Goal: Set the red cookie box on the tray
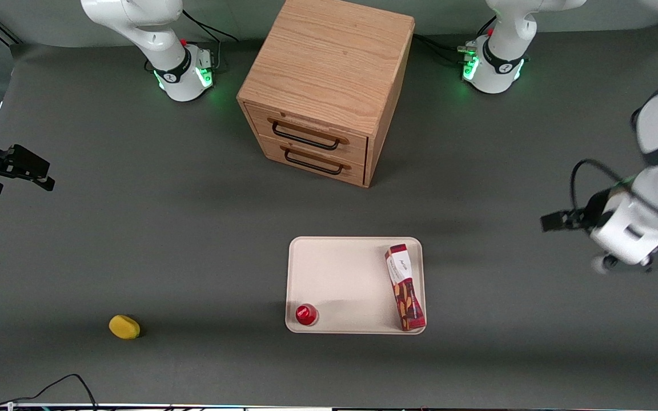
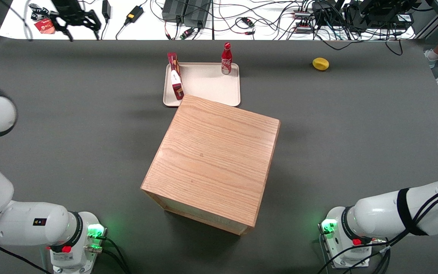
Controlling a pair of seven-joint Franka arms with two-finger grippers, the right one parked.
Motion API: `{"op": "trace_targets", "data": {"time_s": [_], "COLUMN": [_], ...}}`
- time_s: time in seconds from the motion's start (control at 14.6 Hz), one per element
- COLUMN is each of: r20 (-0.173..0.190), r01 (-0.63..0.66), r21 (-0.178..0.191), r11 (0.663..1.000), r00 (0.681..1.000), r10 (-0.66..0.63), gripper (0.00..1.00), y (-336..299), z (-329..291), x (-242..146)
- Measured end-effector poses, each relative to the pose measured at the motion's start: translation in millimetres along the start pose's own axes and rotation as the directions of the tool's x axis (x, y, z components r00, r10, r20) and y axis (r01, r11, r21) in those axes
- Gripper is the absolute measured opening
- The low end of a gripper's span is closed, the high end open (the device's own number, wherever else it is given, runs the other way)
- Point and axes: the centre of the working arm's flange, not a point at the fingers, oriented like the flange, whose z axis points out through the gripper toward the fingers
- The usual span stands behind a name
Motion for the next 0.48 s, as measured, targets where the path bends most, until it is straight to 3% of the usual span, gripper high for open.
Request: {"op": "trace_targets", "data": {"time_s": [0.27,0.48], "r20": [-0.029,-0.02], "r01": [-0.055,-0.036], "r21": [0.015,0.017], "r11": [0.998,0.999], "r00": [0.998,0.999], "r10": [0.056,0.036], "gripper": [1.0,1.0], "y": [-53.8,-94.8], "z": [-38.0,-54.1], "x": [-51.8,-72.0]}}
